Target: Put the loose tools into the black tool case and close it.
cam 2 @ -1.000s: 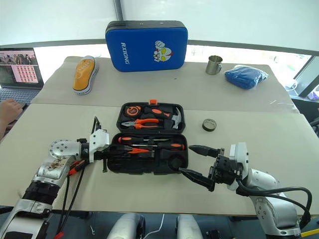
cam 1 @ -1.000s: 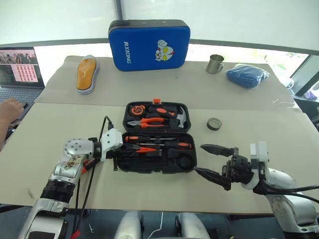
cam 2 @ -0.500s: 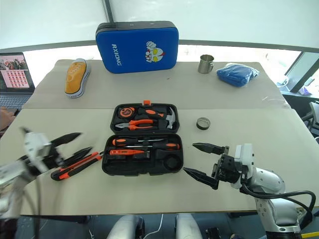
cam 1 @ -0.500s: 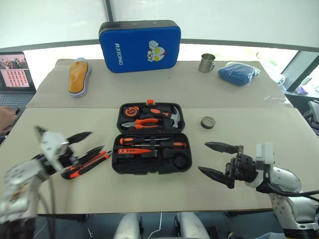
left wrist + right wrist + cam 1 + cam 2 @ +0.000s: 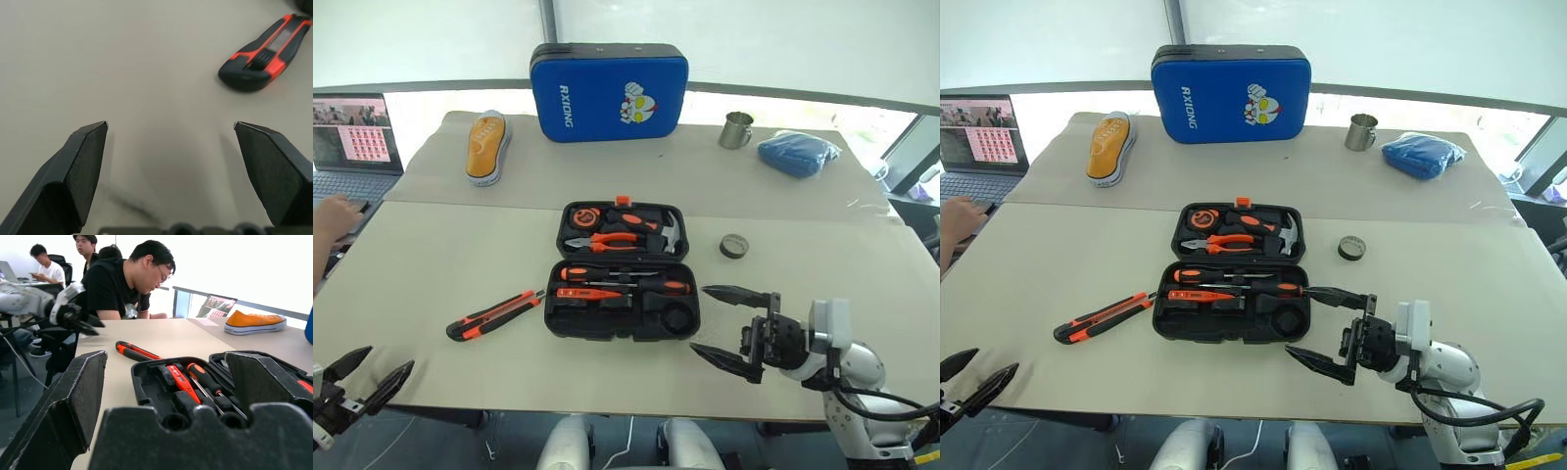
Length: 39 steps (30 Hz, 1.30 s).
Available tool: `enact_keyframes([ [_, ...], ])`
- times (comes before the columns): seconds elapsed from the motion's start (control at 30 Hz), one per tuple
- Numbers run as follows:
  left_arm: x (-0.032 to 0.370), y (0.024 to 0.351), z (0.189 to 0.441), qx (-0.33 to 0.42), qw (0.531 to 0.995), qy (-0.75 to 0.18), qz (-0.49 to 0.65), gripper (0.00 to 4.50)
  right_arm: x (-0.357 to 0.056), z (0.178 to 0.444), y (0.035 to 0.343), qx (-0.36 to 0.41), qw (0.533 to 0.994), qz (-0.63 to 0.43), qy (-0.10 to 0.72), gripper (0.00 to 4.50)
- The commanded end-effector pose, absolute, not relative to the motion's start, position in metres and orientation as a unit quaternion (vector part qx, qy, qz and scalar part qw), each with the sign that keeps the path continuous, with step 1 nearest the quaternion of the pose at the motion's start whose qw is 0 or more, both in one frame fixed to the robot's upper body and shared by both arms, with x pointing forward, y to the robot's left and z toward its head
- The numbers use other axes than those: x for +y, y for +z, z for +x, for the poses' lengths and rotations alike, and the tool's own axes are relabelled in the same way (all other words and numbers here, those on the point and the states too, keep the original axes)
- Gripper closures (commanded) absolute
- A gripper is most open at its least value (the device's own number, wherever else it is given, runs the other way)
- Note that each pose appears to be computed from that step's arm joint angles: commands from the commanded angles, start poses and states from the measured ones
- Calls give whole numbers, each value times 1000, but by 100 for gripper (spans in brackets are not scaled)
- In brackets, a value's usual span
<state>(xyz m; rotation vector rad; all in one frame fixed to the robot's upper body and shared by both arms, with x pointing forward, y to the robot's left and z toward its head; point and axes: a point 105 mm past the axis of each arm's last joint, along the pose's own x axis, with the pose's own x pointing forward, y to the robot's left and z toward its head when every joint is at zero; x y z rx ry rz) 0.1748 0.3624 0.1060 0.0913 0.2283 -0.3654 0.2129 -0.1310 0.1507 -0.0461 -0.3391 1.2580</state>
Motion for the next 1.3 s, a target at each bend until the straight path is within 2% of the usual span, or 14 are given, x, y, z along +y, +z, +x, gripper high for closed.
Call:
enact_keyframes([
  [0.03, 320, 131, 211, 93, 950, -288, 76, 4, -132, 210, 160, -177, 789, -36, 587, 0],
  [0.2, 290, 112, 235, 162, 895, -385, 157, 4, -131, 211, 157, -170, 792, -37, 585, 0],
  [0.4, 286, 85, 256, 213, 869, -404, 191, 4, -132, 209, 156, -166, 799, -40, 577, 0],
  [0.5, 290, 78, 257, 227, 865, -401, 196, 80, -133, 209, 157, -164, 803, -43, 571, 0],
  [0.53, 291, 77, 256, 229, 866, -402, 191, 124, -134, 209, 157, -164, 805, -43, 569, 0],
  [0.6, 290, 78, 255, 224, 866, -406, 187, 184, -135, 208, 157, -162, 807, -43, 566, 0],
  [0.67, 291, 85, 257, 197, 873, -407, 184, 266, -135, 207, 157, -161, 809, -43, 564, 0],
  [0.7, 291, 94, 259, 174, 879, -408, 176, 284, -135, 207, 158, -160, 810, -44, 563, 0],
  [0.83, 290, 140, 267, 78, 890, -420, 161, 285, -140, 207, 161, -157, 815, -50, 556, 0],
  [0.9, 278, 155, 267, 65, 872, -452, 174, 285, -145, 207, 162, -151, 819, -54, 552, 0],
  [0.97, 247, 164, 265, 60, 835, -513, 188, 285, -149, 208, 162, -143, 820, -61, 550, 0],
  [1.07, 203, 163, 262, 68, 782, -580, 218, 285, -152, 208, 162, -134, 822, -64, 550, 0],
  [1.23, 145, 151, 266, 111, 737, -617, 255, 285, -151, 207, 163, -129, 824, -63, 547, 0],
  [1.3, 136, 143, 265, 135, 724, -620, 271, 285, -151, 205, 162, -128, 827, -62, 543, 0],
])
